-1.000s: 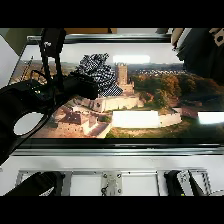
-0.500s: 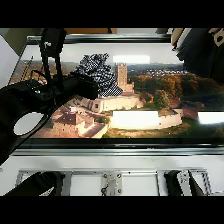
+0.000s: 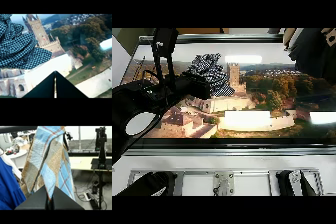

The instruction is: Fold the clothes and pants, and hang the long-sleeved shirts on hangers.

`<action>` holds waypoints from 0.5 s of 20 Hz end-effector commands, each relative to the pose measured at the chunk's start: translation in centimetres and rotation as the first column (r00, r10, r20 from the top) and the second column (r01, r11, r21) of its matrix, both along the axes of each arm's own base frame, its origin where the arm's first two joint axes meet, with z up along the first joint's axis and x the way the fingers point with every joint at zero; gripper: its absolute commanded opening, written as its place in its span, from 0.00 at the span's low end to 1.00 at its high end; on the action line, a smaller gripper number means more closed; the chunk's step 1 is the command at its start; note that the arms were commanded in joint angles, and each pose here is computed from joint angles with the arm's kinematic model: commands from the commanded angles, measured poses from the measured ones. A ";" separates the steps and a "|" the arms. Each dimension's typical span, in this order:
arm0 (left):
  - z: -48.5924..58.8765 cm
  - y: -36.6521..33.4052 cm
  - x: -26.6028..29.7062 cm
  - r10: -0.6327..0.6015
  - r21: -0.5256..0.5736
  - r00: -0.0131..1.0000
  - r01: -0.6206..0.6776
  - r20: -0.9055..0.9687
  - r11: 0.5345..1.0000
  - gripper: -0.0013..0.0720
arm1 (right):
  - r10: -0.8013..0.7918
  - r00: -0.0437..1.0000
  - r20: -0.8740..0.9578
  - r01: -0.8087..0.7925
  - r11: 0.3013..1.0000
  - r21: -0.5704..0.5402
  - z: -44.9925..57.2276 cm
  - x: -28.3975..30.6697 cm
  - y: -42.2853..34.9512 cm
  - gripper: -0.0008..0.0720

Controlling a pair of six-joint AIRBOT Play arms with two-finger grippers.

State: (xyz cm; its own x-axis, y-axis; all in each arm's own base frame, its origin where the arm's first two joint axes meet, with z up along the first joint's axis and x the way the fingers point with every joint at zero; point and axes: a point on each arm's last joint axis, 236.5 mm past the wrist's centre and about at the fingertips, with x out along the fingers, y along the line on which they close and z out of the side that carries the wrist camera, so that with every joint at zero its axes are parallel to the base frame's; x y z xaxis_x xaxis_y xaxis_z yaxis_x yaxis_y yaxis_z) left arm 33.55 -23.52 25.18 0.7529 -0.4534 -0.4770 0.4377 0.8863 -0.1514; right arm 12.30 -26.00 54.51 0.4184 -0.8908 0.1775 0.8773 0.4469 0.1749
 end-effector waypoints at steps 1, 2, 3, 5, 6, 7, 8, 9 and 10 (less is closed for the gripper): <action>0.0 0.0 0.0 0.000 0.000 1.000 0.000 0.000 1.000 0.04 | 0.009 0.999 0.052 -0.003 0.994 -0.106 2.7 -0.2 0.6 0.03; 0.0 0.0 0.0 0.000 0.000 1.000 0.000 0.000 1.000 0.04 | 0.008 0.999 0.049 -0.003 0.995 -0.101 2.6 -0.1 0.5 0.03; 0.0 0.0 0.0 0.000 0.000 1.000 0.000 0.000 1.000 0.04 | 0.008 0.999 0.046 -0.004 0.995 -0.095 2.4 0.1 0.2 0.03; 0.0 0.0 0.0 0.000 0.000 1.000 0.000 0.000 1.000 0.04 | 0.006 1.000 0.028 -0.004 0.998 -0.057 1.3 0.5 -0.7 0.03; 0.0 0.0 0.0 0.000 0.000 1.000 0.000 -0.001 1.000 0.04 | 0.002 1.000 0.017 -0.002 0.999 -0.038 0.8 0.6 -1.2 0.02; 0.0 0.0 0.0 0.000 0.000 1.000 0.000 0.000 1.000 0.04 | 0.002 1.000 0.010 -0.001 1.000 -0.024 0.3 0.9 -1.7 0.03; 0.0 0.0 0.0 0.000 0.000 1.000 0.000 0.000 1.000 0.04 | 0.002 1.000 0.006 -0.001 1.000 -0.016 0.1 1.1 -2.2 0.03; 0.0 0.0 0.0 -0.001 0.000 1.000 0.001 -0.001 1.000 0.04 | 0.001 1.000 0.001 -0.001 1.000 -0.007 -0.3 1.4 -2.7 0.03; 0.0 -0.1 0.0 -0.002 -0.005 1.000 0.002 -0.004 1.000 0.04 | -0.002 1.000 -0.005 0.002 1.000 0.000 -0.6 1.5 -3.2 0.03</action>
State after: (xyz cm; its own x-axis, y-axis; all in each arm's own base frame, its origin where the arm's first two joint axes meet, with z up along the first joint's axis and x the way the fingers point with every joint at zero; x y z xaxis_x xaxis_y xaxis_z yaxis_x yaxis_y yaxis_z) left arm 33.55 -23.53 25.18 0.7528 -0.4536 -0.4771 0.4372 0.8863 -0.1528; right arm 13.41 -28.08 54.31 0.4211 -0.8885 0.1823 0.8752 0.4508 0.1753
